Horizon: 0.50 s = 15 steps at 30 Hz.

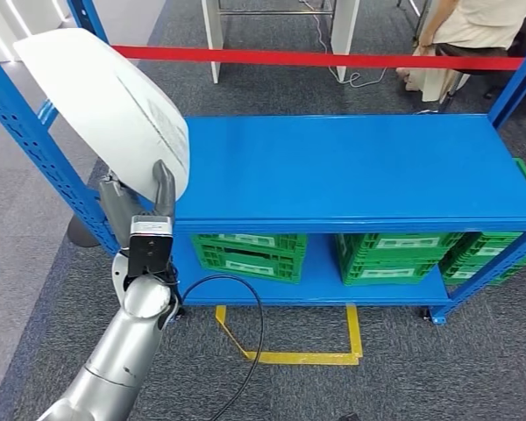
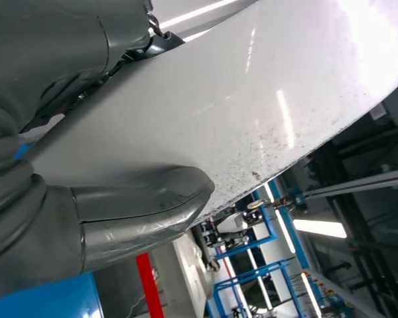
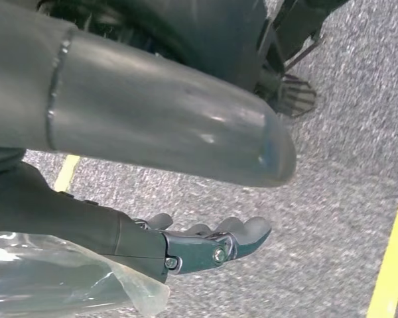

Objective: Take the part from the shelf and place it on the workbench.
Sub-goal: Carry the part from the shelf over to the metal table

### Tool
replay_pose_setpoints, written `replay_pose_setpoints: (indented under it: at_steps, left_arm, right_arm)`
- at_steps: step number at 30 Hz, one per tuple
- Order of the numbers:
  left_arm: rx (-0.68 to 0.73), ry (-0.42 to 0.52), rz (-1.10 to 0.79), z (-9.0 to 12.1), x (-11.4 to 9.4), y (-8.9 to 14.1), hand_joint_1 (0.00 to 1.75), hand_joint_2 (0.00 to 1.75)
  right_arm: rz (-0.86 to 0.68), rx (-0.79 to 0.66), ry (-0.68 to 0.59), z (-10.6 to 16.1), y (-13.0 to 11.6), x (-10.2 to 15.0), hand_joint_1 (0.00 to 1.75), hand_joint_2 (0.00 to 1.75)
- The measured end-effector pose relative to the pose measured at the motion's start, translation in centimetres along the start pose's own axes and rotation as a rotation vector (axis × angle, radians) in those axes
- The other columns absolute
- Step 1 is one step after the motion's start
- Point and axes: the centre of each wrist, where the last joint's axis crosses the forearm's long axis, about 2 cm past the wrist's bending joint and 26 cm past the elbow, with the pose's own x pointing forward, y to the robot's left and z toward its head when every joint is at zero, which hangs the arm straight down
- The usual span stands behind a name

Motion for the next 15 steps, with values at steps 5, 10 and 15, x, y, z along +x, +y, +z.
replay_pose_setpoints:
  at_steps: [5, 10, 15]
  left_arm:
    - [0.01, 0.004, -0.018, 0.0, -0.33, 0.43, 1.75, 1.75]
    - [0.022, 0.008, -0.023, -0.07, -0.44, 0.67, 1.75, 1.75]
    - [0.035, -0.001, -0.022, -0.4, -0.28, 0.67, 1.75, 1.75]
  right_arm:
    - [0.0, -0.003, 0.002, 0.0, 0.02, 0.01, 0.0, 0.0]
    - [0.0, -0.005, 0.001, 0.0, 0.03, 0.02, 0.0, 0.0]
    - [0.0, -0.005, -0.001, 0.0, 0.03, 0.01, 0.0, 0.0]
